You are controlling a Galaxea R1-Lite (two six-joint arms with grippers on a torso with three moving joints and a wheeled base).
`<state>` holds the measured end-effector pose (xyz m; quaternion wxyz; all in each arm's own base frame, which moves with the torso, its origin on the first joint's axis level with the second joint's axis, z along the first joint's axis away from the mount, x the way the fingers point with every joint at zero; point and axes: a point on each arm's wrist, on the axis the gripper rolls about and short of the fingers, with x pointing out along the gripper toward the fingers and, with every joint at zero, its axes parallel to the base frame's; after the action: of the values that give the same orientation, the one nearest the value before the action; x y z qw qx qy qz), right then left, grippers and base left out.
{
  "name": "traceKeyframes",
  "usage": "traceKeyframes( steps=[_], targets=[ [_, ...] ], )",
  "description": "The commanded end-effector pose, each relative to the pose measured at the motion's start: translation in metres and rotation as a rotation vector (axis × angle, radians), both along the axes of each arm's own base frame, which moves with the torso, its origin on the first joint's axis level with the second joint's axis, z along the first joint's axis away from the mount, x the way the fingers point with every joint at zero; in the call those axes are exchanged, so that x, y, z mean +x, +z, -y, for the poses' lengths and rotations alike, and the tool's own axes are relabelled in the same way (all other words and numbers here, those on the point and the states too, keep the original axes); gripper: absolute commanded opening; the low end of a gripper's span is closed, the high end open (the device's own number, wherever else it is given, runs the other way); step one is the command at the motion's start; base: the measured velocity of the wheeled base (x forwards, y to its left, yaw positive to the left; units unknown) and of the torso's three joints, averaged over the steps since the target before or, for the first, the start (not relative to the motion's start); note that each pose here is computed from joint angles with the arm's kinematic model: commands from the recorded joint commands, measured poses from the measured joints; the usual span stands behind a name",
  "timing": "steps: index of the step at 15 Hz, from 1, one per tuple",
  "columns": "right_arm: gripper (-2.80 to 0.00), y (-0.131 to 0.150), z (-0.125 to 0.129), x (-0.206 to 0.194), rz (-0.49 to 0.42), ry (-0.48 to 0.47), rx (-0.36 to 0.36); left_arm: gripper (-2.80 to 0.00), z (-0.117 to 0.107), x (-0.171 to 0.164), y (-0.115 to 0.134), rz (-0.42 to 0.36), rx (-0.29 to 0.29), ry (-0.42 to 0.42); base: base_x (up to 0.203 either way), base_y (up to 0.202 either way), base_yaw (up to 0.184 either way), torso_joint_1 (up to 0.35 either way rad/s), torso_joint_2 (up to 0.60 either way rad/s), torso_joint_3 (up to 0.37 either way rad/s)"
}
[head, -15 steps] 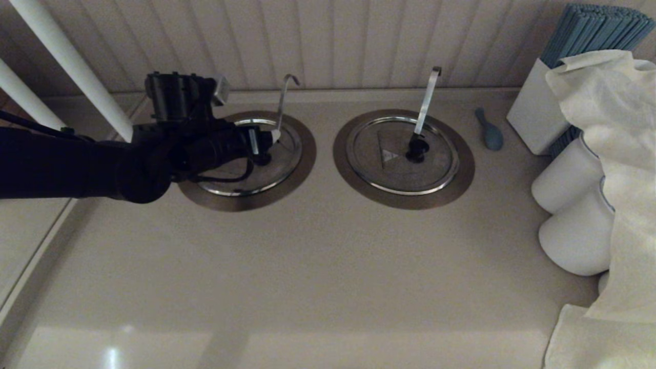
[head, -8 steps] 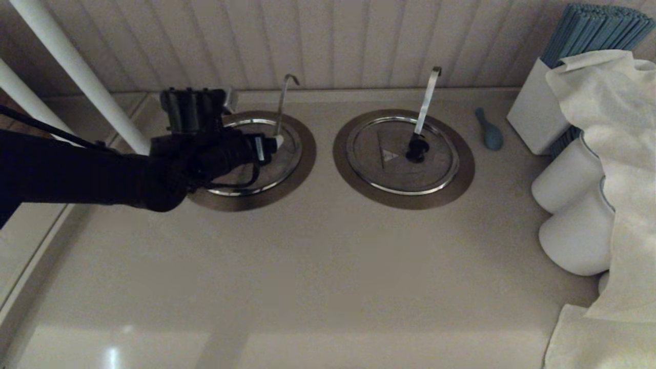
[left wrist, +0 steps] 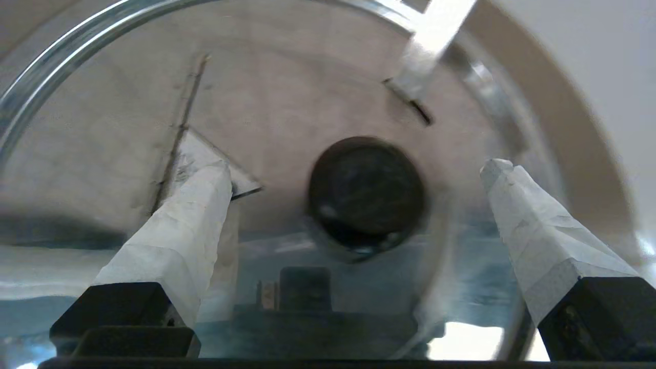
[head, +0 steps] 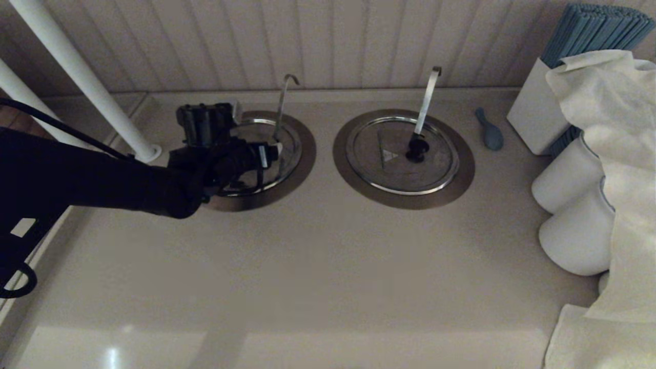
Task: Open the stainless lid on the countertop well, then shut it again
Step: Open the lid
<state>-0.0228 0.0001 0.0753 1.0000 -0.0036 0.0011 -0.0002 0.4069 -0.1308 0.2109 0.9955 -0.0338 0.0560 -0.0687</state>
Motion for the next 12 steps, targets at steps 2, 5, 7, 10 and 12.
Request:
traceKeyframes(
  steps=[2,5,7,10,12],
  targets=[
    [-2.80,0.000,0.000,0.000,-0.001,0.000,0.000,0.00,0.000,0.005,-0.003,0.001,0.000,0.022,0.000,0.000,0.000,0.000,0.00,0.000],
    [-2.80,0.000,0.000,0.000,-0.001,0.000,0.000,0.00,-0.002,0.014,-0.008,0.036,-0.009,0.056,0.000,0.000,0.000,0.000,0.00,0.000],
    [-2.80,0.000,0.000,0.000,-0.001,0.000,0.000,0.00,-0.002,0.020,-0.010,0.089,-0.024,0.069,0.000,0.000,0.000,0.000,0.00,0.000],
    [-2.80,0.000,0.000,0.000,0.000,0.000,0.000,0.00,-0.001,0.022,-0.013,0.094,-0.027,0.071,0.000,0.000,0.000,0.000,0.00,0.000],
    [-2.80,0.000,0.000,0.000,-0.001,0.000,0.000,0.00,-0.003,0.021,-0.013,0.092,-0.026,0.073,0.000,0.000,0.000,0.000,0.00,0.000]
  ],
)
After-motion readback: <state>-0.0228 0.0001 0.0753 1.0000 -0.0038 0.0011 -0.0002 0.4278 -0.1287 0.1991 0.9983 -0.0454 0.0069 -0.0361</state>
